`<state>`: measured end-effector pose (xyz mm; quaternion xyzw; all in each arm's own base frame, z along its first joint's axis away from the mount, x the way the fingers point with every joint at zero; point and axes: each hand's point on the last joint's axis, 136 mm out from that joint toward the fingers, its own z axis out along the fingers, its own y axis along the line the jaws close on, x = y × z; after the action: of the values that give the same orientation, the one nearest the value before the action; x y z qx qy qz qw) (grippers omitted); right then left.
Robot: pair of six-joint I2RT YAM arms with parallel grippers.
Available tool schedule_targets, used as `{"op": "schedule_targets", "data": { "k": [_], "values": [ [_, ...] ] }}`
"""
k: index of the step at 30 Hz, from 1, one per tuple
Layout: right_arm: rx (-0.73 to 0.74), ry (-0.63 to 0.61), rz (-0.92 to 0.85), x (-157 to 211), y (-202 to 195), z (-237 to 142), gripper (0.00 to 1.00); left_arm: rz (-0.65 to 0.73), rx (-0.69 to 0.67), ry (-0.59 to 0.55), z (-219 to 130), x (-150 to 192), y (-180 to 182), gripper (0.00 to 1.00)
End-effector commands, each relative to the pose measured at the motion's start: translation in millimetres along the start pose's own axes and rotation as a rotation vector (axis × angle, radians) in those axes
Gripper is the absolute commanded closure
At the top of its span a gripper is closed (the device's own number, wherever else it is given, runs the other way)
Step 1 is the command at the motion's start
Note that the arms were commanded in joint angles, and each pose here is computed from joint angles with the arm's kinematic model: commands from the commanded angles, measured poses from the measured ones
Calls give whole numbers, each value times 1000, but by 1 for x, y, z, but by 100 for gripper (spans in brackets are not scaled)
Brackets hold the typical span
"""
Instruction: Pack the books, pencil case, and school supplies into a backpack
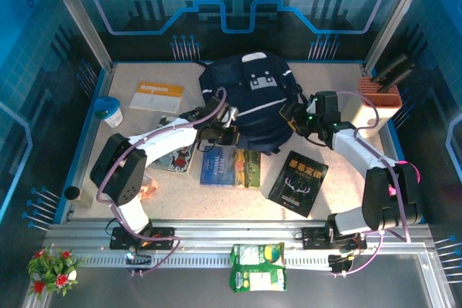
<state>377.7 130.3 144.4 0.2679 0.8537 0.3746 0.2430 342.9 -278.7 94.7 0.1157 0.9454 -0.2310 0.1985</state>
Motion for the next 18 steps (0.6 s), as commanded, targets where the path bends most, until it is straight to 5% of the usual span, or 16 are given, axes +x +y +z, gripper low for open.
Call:
{"op": "schedule_targets", "data": {
  "k": [1,18],
  "values": [
    [104,42,45,24,-18,6,44,51,86,-37,5,-17,-29,100],
    [379,99,270,60,-55,29,40,63,96,13,19,-10,-36,100]
  ]
}}
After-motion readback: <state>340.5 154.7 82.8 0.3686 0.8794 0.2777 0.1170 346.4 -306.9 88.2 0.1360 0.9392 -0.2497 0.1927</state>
